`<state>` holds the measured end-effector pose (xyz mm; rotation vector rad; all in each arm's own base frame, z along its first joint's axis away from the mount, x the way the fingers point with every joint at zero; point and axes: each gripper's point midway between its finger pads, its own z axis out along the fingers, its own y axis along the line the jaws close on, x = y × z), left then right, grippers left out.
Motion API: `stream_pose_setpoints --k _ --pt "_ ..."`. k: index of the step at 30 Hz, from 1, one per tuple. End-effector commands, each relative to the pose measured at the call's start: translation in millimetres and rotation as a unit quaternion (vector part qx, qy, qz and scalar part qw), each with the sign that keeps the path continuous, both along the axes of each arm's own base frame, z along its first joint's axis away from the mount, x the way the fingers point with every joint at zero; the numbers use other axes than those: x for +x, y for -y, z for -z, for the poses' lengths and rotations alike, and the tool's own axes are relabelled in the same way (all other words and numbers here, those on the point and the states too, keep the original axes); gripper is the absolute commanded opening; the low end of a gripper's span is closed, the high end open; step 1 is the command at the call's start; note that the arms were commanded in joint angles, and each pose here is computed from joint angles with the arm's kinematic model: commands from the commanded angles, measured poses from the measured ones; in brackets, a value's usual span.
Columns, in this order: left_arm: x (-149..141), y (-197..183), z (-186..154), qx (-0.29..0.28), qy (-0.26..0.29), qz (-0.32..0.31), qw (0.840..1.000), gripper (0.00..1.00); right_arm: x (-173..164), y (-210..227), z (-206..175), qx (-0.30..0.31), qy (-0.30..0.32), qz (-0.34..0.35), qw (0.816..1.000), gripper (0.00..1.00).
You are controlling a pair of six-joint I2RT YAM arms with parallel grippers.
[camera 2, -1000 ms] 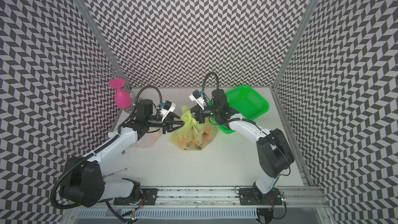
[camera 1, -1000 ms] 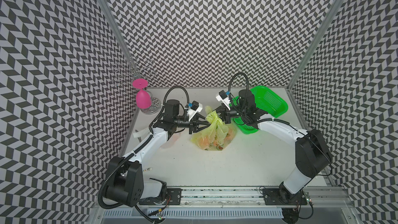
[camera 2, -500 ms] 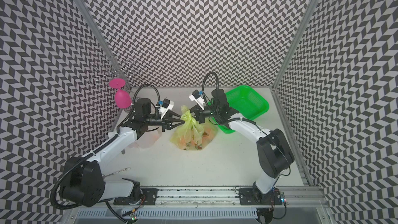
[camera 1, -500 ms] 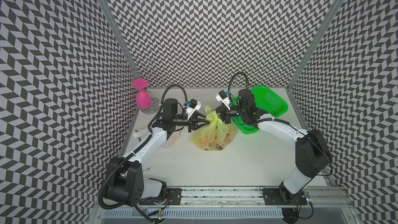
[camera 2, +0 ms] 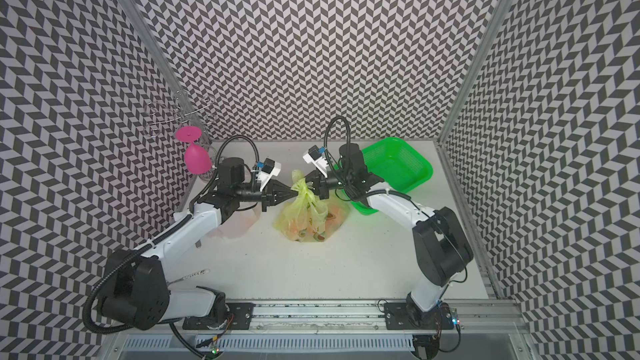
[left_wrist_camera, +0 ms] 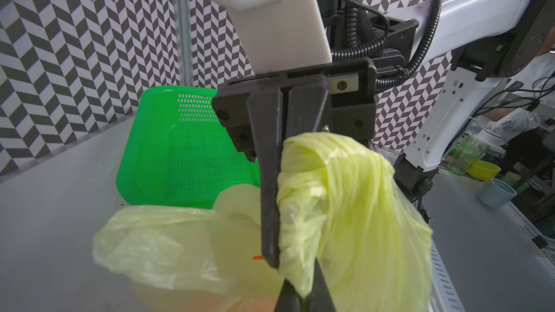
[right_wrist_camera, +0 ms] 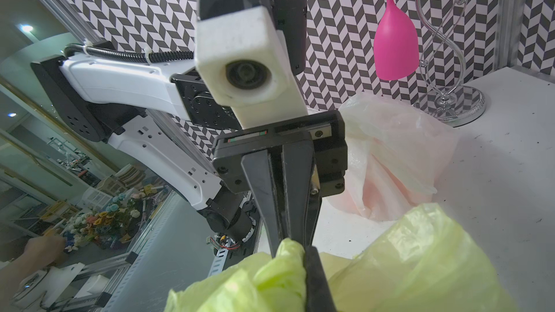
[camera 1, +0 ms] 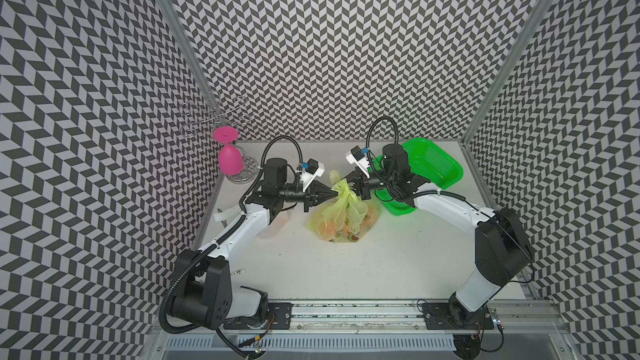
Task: Place the oranges into plastic bags & tie knots
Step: Tie the plastic bag at the center of the board.
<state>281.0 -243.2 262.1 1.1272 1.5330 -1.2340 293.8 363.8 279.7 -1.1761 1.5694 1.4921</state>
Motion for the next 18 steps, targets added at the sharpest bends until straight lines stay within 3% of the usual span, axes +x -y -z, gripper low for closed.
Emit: stream_pose_setpoints --k 1,5,10,18 --pt "-2 2 -12 -0.009 0.027 0.009 1.0 0.0 0 -2 -16 0.013 0.035 0.001 0.999 0.0" --pt "0 0 -10 -0.005 0.027 -0.007 1.0 0.0 3 2 -21 0.01 0.048 0.013 0.999 0.04" --pt "4 -4 -8 0.004 0.027 -0.041 0.999 0.0 12 26 -34 -0.004 0.092 0.055 0.994 0.37" --pt "6 -6 -9 0.009 0.022 -0.064 0.998 0.0 -6 68 -36 -0.065 0.198 0.089 0.974 0.69"
